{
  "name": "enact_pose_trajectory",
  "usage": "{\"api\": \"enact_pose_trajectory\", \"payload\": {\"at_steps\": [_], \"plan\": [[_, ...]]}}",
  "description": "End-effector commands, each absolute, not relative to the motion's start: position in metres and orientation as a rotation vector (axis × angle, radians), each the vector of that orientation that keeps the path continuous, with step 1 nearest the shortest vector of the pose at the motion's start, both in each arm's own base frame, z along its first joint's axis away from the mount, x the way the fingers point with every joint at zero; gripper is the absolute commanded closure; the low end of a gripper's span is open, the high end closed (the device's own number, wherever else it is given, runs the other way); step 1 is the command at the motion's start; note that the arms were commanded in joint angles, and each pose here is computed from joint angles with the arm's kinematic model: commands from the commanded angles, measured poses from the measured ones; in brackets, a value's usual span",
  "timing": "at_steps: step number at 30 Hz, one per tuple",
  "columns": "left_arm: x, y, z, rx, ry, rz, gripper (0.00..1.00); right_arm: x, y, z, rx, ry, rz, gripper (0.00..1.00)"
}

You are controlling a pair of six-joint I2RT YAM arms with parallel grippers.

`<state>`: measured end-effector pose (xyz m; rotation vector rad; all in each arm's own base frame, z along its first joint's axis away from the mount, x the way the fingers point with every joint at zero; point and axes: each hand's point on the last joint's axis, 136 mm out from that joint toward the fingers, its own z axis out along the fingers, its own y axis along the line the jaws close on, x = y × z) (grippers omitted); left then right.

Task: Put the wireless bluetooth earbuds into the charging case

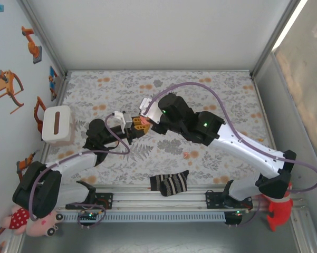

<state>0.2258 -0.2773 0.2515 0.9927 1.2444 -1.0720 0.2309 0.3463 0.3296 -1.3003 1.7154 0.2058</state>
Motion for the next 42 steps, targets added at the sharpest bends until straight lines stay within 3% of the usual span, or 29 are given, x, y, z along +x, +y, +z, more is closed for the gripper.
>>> {"api": "enact_pose_trajectory", "payload": {"at_steps": [1,33,42], "plan": [[0.218,-0.279,0.268,1.032,1.179,-1.065,1.0,0.235,0.354,0.327,-1.31,1.697,0.17,0.87],[0.215,-0.28,0.281,1.01,1.145,-1.068,1.0,0.234,0.365,0.298,-1.345,1.714,0.181,0.86],[0.217,-0.279,0.283,0.997,1.144,-1.055,1.0,0.223,0.366,0.292,-1.377,1.733,0.248,0.81]]}}
